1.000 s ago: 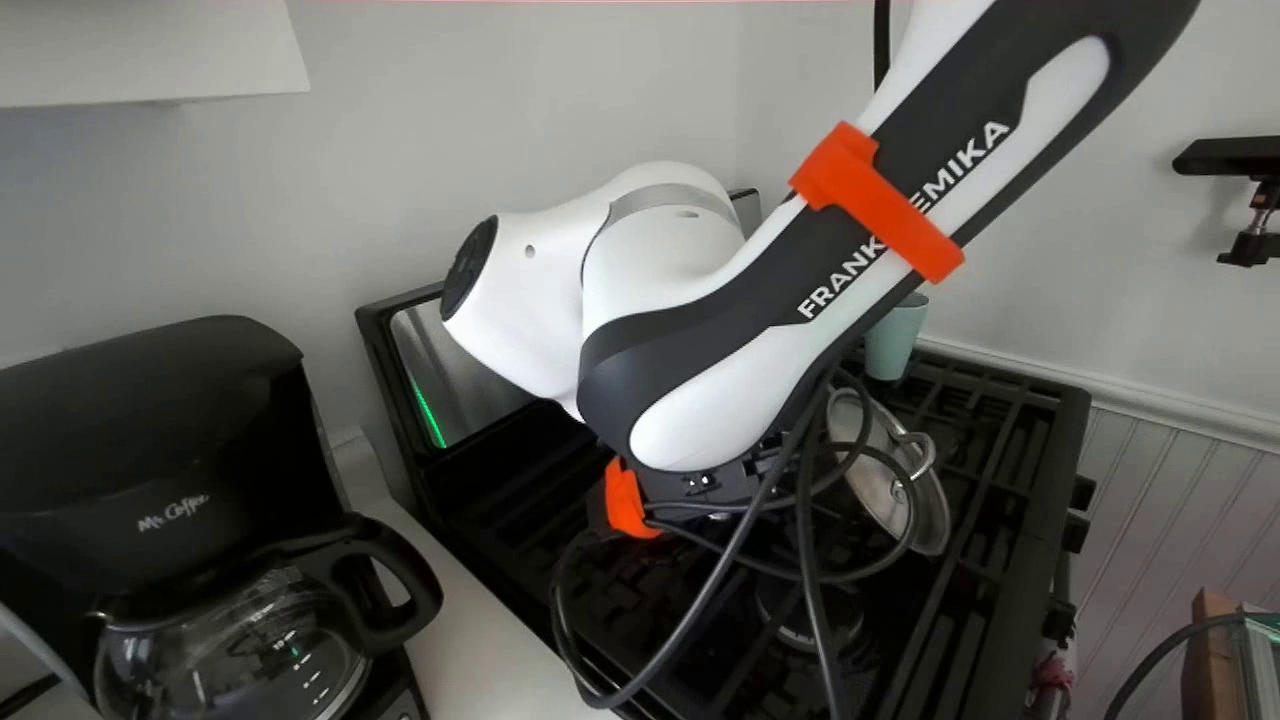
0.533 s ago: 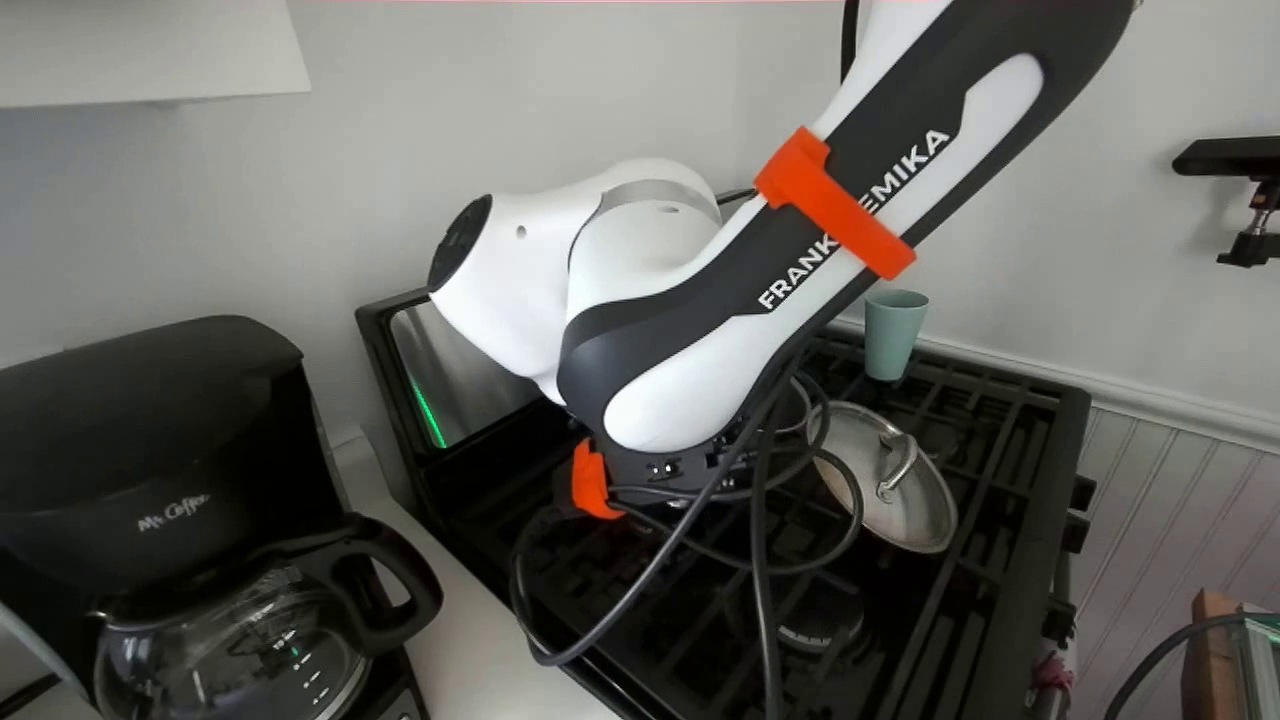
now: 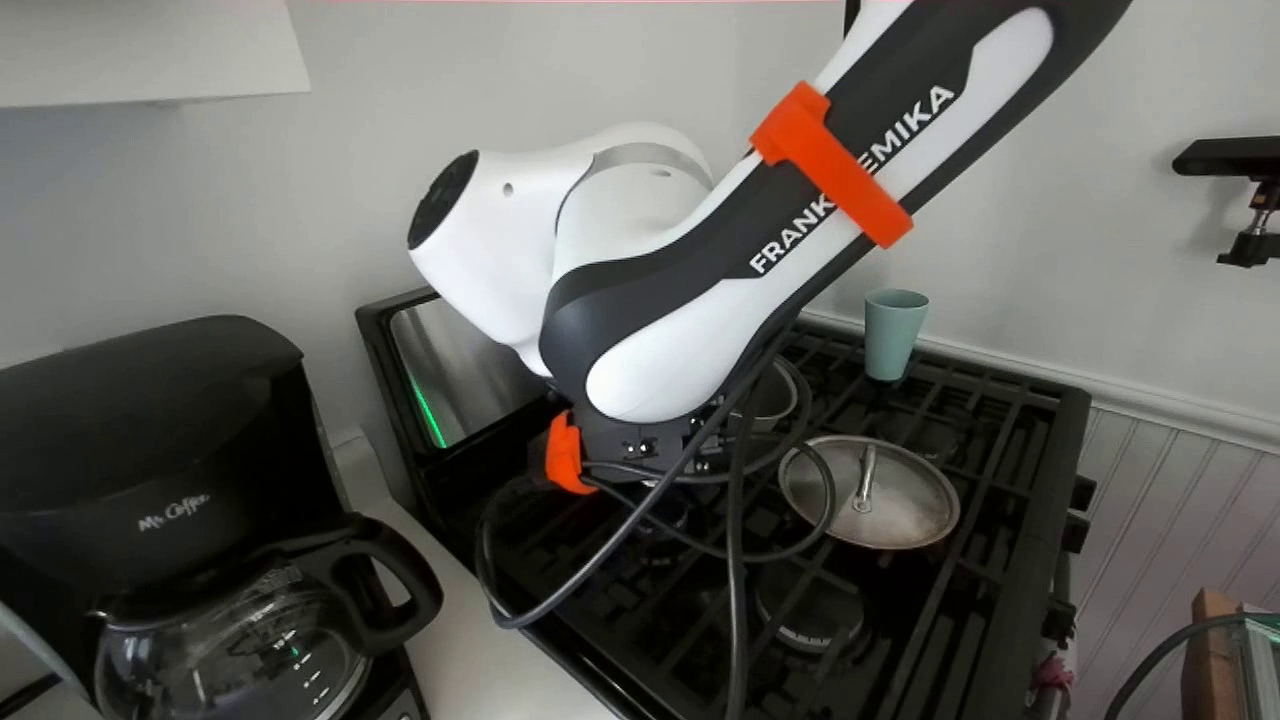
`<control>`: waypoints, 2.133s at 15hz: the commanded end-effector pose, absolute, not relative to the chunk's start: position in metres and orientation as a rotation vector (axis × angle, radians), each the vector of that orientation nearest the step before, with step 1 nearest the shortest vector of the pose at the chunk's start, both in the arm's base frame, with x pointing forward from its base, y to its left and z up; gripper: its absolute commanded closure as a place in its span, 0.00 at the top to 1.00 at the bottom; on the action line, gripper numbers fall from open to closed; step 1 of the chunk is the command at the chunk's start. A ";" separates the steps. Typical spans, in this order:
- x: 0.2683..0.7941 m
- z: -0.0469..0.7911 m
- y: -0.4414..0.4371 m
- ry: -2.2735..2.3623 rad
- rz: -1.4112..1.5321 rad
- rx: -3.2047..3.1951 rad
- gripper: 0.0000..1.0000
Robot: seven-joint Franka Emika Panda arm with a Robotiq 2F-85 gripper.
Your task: Move the pot to the right
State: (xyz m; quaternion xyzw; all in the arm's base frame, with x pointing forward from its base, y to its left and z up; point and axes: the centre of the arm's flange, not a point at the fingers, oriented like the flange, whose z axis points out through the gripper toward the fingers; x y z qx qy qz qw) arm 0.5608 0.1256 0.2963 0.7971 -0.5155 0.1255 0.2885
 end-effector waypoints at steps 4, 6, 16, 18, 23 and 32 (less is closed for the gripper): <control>0.536 0.350 0.096 -1.406 0.334 2.000 0.02; 0.532 0.360 0.075 -1.403 0.305 1.962 0.02; 0.542 0.341 0.024 -1.385 0.157 1.940 0.07; 0.551 0.338 0.016 -1.337 0.130 1.934 0.02; 0.573 0.340 -0.029 -1.264 0.065 1.929 0.02; 0.620 0.343 -0.081 -1.156 0.039 1.953 0.02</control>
